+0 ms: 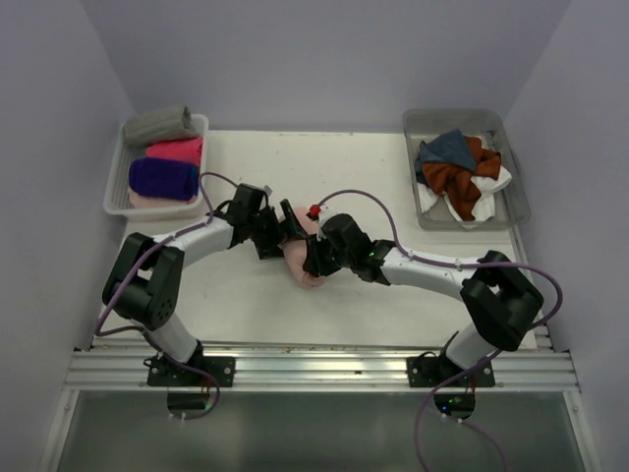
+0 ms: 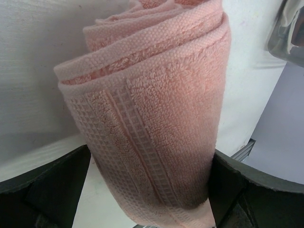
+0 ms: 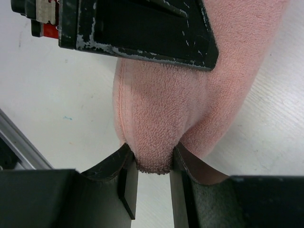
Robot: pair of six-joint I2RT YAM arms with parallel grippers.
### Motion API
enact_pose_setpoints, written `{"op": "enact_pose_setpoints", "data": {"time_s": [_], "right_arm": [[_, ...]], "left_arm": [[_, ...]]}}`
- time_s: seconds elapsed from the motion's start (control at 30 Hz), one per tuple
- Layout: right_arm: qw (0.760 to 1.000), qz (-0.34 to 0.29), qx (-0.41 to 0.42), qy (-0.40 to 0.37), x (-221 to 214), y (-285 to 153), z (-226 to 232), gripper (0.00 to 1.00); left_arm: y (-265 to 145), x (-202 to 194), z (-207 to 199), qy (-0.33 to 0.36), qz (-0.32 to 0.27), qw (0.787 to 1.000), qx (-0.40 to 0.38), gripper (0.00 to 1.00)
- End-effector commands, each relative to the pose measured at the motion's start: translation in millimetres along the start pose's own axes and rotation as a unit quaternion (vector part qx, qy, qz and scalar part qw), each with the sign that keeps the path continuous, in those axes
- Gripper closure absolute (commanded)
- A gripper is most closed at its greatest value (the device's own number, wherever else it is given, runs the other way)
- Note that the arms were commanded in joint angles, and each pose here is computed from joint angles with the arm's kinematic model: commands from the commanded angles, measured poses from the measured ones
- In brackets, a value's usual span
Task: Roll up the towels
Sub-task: Place the rolled towel into the container
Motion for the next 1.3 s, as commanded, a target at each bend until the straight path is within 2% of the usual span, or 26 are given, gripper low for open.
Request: {"op": "enact_pose_setpoints", "data": {"time_s": [0.0,0.2,0.27,0.3,0.37,0.4,0.47,0.5,0.53,0.57,0.67,0.73,0.83,0.87,0.97,1.0,1.13,1.27], "right_arm": [[0.998,-0.02,0.054,0.038,8,-6,11,0.75],[0.997,-0.013,0.059,0.054,2,-3,6,0.75],[0.996,-0.015,0.056,0.061,1,-3,2,0.75],[0.997,-0.015,0.055,0.061,0,-3,1,0.74],[0.997,-0.013,0.046,0.063,-2,-1,-3,0.72],[0.997,-0.011,0.04,0.062,-3,-1,-5,0.64],[0.999,-0.003,0.023,0.046,-5,-2,-9,0.44],[0.999,-0.007,0.017,0.043,-1,-5,-9,0.34],[0.999,-0.016,0.015,0.036,5,-9,-6,0.21],[1.0,-0.008,0.006,0.028,5,-15,-7,0.18],[0.999,-0.048,-0.005,0.012,21,-42,-2,0.11],[0.997,-0.08,-0.004,0.012,31,-60,1,0.13],[0.994,-0.102,-0.006,0.027,40,-68,4,0.23],[0.994,-0.104,-0.008,0.038,42,-67,4,0.33],[0.994,-0.093,-0.004,0.061,46,-56,8,0.46],[0.993,-0.092,-0.005,0.069,46,-53,9,0.54],[0.994,-0.074,-0.005,0.082,49,-37,10,0.59],[0.994,-0.036,0.03,0.094,34,-19,13,0.62]], "left_arm": [[1,8,-9,0.017,-0.007,1.0,-0.018,0.0],[11,4,-7,0.009,0.003,1.0,-0.023,0.02],[14,0,-8,0.002,0.008,0.999,-0.038,0.08],[15,0,-8,-0.001,0.009,0.999,-0.04,0.17],[17,-1,-9,0.0,0.013,0.999,-0.045,0.24],[17,-2,-10,0.0,0.014,0.999,-0.046,0.37],[17,-1,-12,0.001,0.011,0.999,-0.053,0.48],[16,0,-13,0.002,0.009,0.998,-0.055,0.59],[15,1,-15,0.006,0.006,0.998,-0.057,0.63],[12,4,-17,0.017,-0.003,0.998,-0.057,0.65],[6,11,-23,0.048,-0.02,0.997,-0.058,0.69],[4,13,-23,0.061,-0.026,0.996,-0.058,0.69],[4,15,-24,0.088,-0.029,0.994,-0.059,0.69],[5,15,-24,0.092,-0.024,0.994,-0.062,0.69],[9,13,-22,0.105,-0.013,0.992,-0.075,0.69],[10,13,-22,0.109,-0.011,0.991,-0.08,0.7],[11,13,-22,0.109,-0.009,0.991,-0.082,0.7],[11,15,-23,0.102,-0.014,0.991,-0.079,0.7]]}}
Point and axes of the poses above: each gripper's point midway between its finger pads, its own y axis out along the fingers, its own z axis along the line the jaws close on, x = y × z, the point moved 9 cm from there along -y, back along the fingers, and after that the axes turned 9 degrees about y, right-handed, at the moved point
